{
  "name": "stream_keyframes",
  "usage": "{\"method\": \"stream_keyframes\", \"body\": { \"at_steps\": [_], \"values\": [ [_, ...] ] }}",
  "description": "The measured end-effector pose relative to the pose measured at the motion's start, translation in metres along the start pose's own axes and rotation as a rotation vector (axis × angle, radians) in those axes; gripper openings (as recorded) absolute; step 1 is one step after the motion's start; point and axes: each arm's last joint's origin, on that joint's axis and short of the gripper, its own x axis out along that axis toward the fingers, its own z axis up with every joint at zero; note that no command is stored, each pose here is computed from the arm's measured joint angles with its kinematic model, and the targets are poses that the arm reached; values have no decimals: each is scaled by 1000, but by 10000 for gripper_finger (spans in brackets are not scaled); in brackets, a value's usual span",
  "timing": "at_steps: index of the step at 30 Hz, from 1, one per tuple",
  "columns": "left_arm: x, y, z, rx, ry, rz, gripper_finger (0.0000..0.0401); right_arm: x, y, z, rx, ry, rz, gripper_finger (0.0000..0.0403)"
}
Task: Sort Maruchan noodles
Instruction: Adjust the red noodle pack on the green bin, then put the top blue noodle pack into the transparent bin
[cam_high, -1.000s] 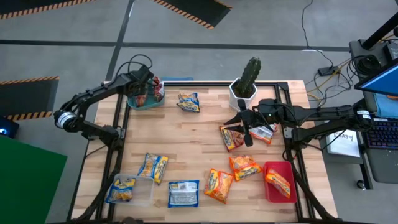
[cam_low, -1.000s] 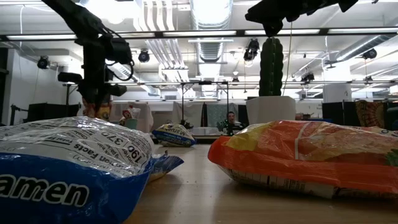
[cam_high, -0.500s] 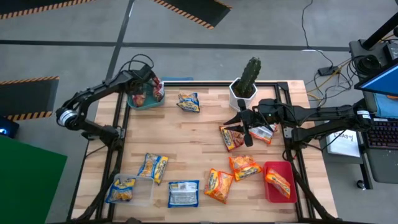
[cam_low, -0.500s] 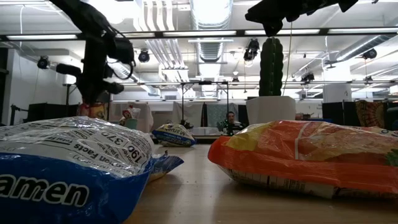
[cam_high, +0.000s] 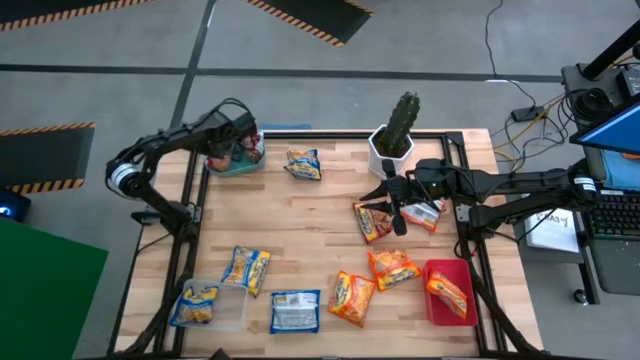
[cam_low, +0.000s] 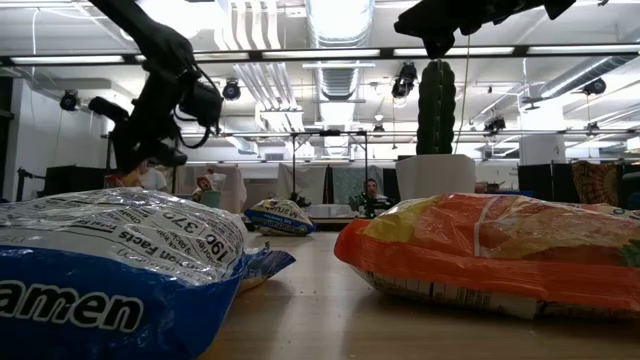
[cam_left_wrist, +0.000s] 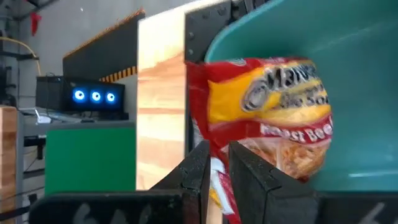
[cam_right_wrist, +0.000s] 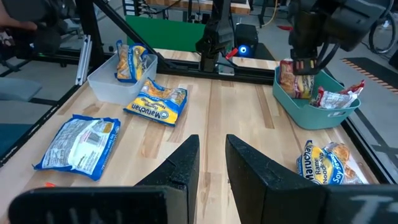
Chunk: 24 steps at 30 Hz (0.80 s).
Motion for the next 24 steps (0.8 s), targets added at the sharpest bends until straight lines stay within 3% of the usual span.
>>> {"method": "stream_keyframes", "body": {
  "at_steps": [9, 16, 20, 24],
  "values": [
    [-16, 9, -5, -8, -58, -41, 40, 0, 0, 0, -8, 0, 0, 68],
    [-51, 6, -29, 79, -176, -162, 40, 0, 0, 0, 0, 0, -1, 68],
    [-81, 2, -52, 251, -301, -296, 40, 0, 0, 0, 35, 0, -3, 68],
    [-114, -9, -81, 583, -504, -511, 40, 6, -2, -3, 84, 20, -47, 68]
  ]
}}
